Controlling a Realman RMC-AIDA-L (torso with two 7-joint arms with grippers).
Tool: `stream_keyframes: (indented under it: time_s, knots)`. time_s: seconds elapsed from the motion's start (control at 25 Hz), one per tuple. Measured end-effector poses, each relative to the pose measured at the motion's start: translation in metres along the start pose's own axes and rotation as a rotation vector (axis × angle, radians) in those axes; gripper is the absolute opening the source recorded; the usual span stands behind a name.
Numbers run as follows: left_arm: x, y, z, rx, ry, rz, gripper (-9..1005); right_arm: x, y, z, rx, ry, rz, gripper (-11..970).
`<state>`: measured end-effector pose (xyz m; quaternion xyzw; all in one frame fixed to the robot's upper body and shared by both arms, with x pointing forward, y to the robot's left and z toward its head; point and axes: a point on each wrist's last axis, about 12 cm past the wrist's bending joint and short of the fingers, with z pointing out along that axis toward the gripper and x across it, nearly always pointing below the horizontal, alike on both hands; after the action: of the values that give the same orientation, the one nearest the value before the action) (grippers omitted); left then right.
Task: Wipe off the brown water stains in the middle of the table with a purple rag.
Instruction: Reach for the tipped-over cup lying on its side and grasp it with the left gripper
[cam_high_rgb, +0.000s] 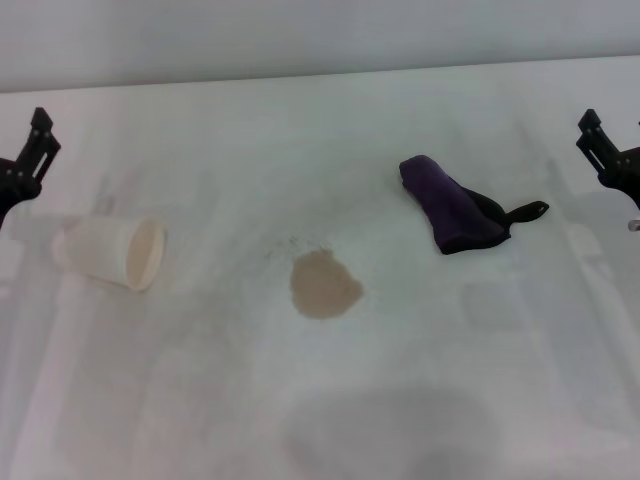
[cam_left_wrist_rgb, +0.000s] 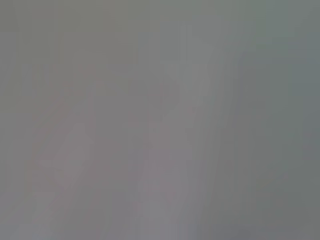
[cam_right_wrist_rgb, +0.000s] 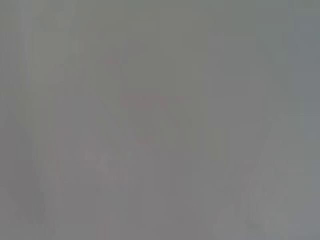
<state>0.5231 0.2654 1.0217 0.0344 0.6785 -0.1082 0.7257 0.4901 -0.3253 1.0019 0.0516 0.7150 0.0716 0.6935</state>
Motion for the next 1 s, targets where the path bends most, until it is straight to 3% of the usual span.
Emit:
stream_keyframes:
  time_s: [0.36, 0.64, 0.8, 0.88, 0.92, 0.96, 1.0]
  knots:
    - [-0.001, -0.002, -0.009, 0.003, -0.031, 0.058, 887, -0.002, 0.005, 0.001, -0.036, -0.017, -0.006, 871]
    - [-0.008, -0.001, -0.009, 0.004, -0.088, -0.074, 887, -0.003, 0.003, 0.0, -0.034, -0.024, -0.012, 871]
    - [-0.022, 0.02, -0.009, 0.035, -0.156, -0.221, 887, -0.005, 0.002, 0.001, -0.032, -0.029, -0.013, 870]
    - [-0.031, 0.035, -0.009, 0.073, -0.175, -0.313, 888, -0.006, 0.002, 0.003, -0.033, -0.033, -0.014, 870]
    - [-0.041, 0.053, -0.008, 0.122, -0.158, -0.376, 888, -0.006, 0.003, 0.004, -0.036, -0.036, -0.015, 870]
    - [-0.041, 0.053, -0.008, 0.122, -0.158, -0.376, 888, -0.007, 0.004, 0.006, -0.039, -0.038, -0.015, 870]
    - [-0.049, 0.065, -0.006, 0.168, -0.127, -0.407, 888, -0.008, 0.005, 0.007, -0.042, -0.04, -0.015, 870]
